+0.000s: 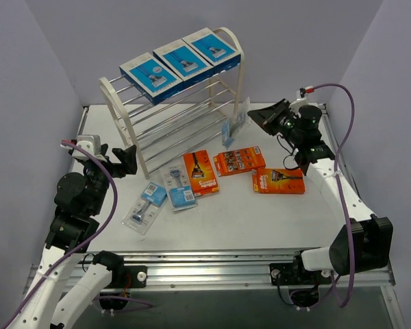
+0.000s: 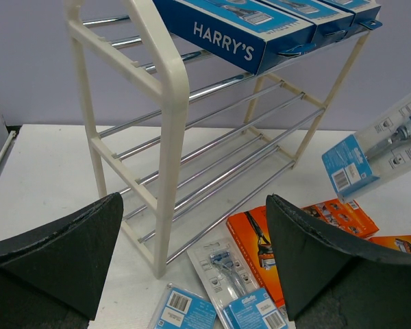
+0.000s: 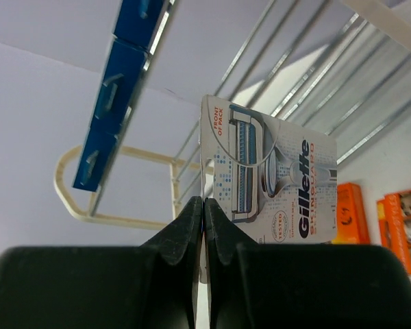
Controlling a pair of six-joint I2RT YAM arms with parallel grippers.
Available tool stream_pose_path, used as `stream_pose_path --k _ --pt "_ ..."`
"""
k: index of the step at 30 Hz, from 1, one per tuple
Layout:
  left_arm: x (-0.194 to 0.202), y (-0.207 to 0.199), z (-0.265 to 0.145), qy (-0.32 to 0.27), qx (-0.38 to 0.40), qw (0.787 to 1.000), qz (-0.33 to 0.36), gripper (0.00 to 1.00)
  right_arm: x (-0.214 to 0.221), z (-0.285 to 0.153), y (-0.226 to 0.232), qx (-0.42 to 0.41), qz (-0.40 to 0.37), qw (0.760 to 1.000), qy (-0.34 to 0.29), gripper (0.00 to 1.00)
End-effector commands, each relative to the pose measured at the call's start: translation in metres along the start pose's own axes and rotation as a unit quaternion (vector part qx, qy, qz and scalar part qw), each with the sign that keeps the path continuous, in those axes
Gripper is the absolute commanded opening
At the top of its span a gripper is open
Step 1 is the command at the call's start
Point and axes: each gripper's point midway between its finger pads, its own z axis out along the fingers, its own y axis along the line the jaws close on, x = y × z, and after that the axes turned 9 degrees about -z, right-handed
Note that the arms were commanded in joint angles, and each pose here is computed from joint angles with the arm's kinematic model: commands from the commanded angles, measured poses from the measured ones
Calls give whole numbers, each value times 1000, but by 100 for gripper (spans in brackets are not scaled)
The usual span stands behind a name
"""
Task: Place and organize the shaving razors onto the shelf
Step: Place the shaving razor onto shelf
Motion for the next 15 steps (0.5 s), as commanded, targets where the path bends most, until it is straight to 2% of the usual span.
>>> stream_pose_path --k 1,11,15 --pt "-16 -6 -2 -22 9 1000 -3 94 -41 6 53 -88 3 995 -50 0" --pt "-12 -7 1 -15 12 1000 -5 94 -55 42 113 -189 43 979 -69 0" --pt "-12 -8 2 -14 13 1000 -5 94 -48 59 119 -207 59 975 -62 0"
